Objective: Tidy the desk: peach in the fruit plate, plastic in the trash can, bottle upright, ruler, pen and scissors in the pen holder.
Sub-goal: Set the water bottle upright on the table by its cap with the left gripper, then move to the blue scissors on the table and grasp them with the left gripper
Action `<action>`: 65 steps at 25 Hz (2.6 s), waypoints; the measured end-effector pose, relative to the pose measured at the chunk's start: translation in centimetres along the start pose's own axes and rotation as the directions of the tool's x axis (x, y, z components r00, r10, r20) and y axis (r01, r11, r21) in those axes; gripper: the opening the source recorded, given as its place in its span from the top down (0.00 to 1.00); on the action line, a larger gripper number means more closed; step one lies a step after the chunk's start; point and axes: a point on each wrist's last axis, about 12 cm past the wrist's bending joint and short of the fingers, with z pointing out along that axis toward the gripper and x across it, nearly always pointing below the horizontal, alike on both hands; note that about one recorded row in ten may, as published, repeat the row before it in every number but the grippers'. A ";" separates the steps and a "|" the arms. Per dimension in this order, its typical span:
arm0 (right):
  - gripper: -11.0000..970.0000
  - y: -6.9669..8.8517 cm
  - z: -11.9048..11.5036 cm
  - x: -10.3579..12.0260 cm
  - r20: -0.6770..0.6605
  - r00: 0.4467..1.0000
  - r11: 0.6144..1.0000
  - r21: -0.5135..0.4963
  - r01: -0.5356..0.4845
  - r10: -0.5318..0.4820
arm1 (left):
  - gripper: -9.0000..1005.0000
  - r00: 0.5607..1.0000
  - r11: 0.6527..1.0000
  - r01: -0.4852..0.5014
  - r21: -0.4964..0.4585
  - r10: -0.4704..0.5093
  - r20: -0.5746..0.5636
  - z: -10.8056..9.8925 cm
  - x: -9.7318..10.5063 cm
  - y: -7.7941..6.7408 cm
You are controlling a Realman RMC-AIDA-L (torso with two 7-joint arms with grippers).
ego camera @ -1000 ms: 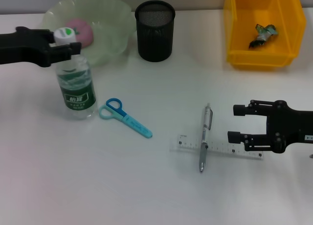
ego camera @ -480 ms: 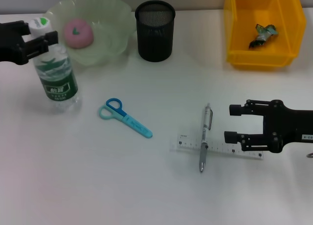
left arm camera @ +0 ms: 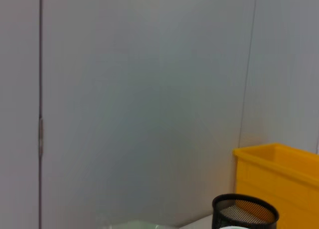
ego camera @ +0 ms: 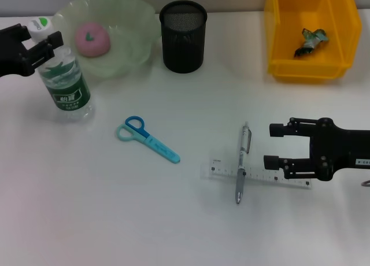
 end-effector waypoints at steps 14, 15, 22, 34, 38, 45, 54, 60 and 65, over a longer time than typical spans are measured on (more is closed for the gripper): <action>0.22 0.0 -0.1 0.1 -0.005 1.000 1.000 0.000 0.000 0.000 | 0.45 1.000 1.000 -0.003 -0.031 0.003 -0.013 0.8 0.7 0.1; 0.22 0.0 -0.1 0.1 -0.005 1.000 1.000 0.000 0.000 0.000 | 0.45 1.000 1.000 -0.003 -0.031 0.003 -0.013 0.8 0.7 0.1; 0.22 -0.1 -0.2 0.0 -0.007 1.000 1.000 0.001 0.001 -0.001 | 0.44 1.000 0.999 0.010 -0.039 -0.011 -0.008 1.0 0.7 0.2; 0.22 -0.2 -0.4 0.0 -0.006 1.000 1.000 0.008 0.002 -0.002 | 0.22 0.992 0.999 0.041 0.022 -0.043 0.118 0.3 -0.8 -0.3; 0.22 -0.2 -0.4 0.0 -0.004 1.000 1.000 0.010 0.004 -0.004 | 0.22 0.987 0.997 0.047 0.054 -0.054 0.151 0.1 -1.3 -0.5; 0.22 0.0 -0.6 -0.1 -0.004 1.000 1.000 -0.003 0.012 -0.012 | 0.22 0.982 0.941 -0.070 0.332 0.007 0.189 1.8 -5.2 -3.1; 0.22 0.1 -1.2 0.1 -0.033 0.999 1.000 -0.019 0.010 -0.011 | 0.22 0.904 0.766 -0.232 0.599 0.397 -0.157 11.5 -11.2 -7.0; 0.22 0.2 -1.8 -0.1 -0.046 0.999 0.999 -0.048 0.009 -0.012 | 0.22 0.690 0.660 -0.306 0.686 0.650 -0.318 14.8 -12.4 -9.6; 0.22 -0.3 -1.7 0.0 -0.050 0.999 1.000 -0.009 -0.003 0.002 | 0.22 0.473 0.560 -0.377 0.738 0.801 -0.367 16.3 -12.6 -11.7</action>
